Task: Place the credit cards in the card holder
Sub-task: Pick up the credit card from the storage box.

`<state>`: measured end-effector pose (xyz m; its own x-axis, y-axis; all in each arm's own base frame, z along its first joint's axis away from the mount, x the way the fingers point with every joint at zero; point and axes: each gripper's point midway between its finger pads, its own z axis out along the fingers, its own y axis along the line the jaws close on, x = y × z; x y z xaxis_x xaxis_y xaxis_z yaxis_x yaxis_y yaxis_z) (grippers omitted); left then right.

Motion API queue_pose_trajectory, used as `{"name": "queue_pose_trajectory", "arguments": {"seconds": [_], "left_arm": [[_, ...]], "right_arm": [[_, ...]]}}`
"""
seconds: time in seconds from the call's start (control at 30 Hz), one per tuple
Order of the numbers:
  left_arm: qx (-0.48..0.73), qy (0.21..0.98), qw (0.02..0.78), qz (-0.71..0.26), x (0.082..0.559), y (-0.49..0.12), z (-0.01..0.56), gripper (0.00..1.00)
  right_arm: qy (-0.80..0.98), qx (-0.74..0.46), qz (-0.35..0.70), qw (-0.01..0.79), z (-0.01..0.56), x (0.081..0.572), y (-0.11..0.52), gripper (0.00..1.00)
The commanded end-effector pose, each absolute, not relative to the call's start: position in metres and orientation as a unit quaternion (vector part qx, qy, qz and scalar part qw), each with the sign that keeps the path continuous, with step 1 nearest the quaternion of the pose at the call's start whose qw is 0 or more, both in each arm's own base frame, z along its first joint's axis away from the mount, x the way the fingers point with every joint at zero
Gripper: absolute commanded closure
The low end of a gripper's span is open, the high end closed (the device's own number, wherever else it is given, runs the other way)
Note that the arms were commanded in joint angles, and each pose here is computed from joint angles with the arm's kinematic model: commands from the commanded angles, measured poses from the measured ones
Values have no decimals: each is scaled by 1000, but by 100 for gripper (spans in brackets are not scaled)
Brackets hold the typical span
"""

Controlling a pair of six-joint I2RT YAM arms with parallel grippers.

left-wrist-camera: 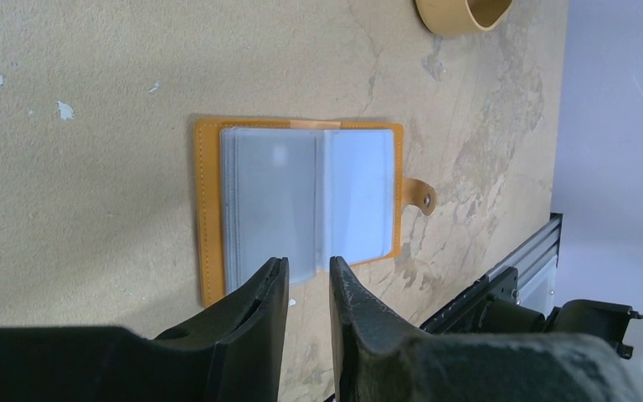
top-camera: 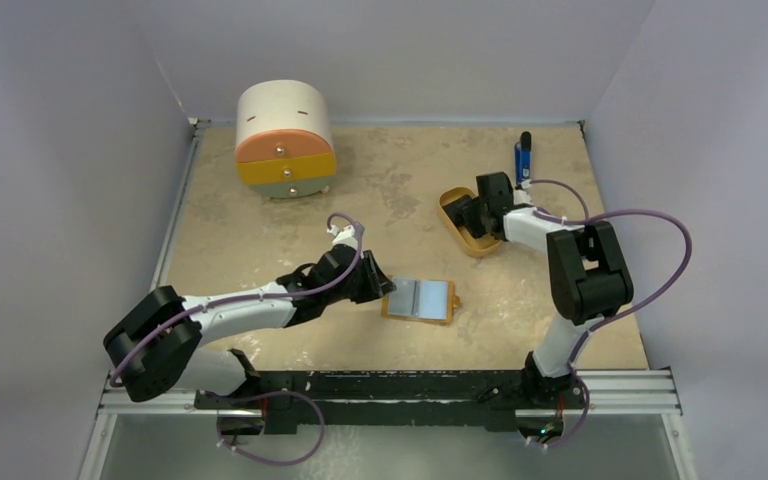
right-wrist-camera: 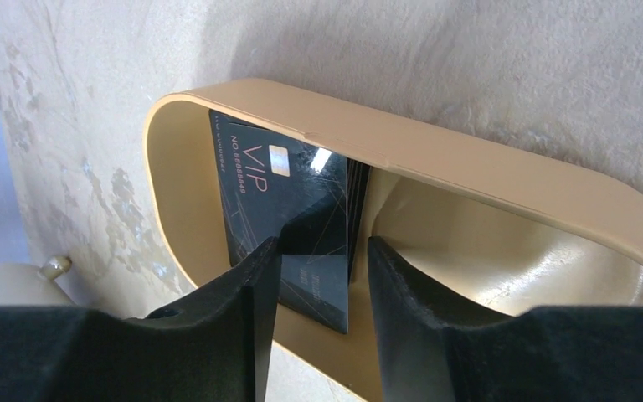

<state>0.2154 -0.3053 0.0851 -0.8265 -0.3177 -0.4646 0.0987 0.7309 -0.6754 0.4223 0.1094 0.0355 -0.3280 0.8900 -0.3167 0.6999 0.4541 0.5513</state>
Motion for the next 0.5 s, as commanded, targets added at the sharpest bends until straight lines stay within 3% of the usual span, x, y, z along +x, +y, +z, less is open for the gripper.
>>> {"name": "queue_pose_trajectory", "arguments": {"seconds": [0.0, 0.47], "left_arm": [[-62, 870, 307, -380, 219, -307, 101, 76], [-64, 870, 303, -384, 219, -309, 100, 76]], "right_arm": [[791, 500, 160, 314, 39, 428, 104, 58], [793, 491, 160, 323, 41, 412, 99, 72]]}}
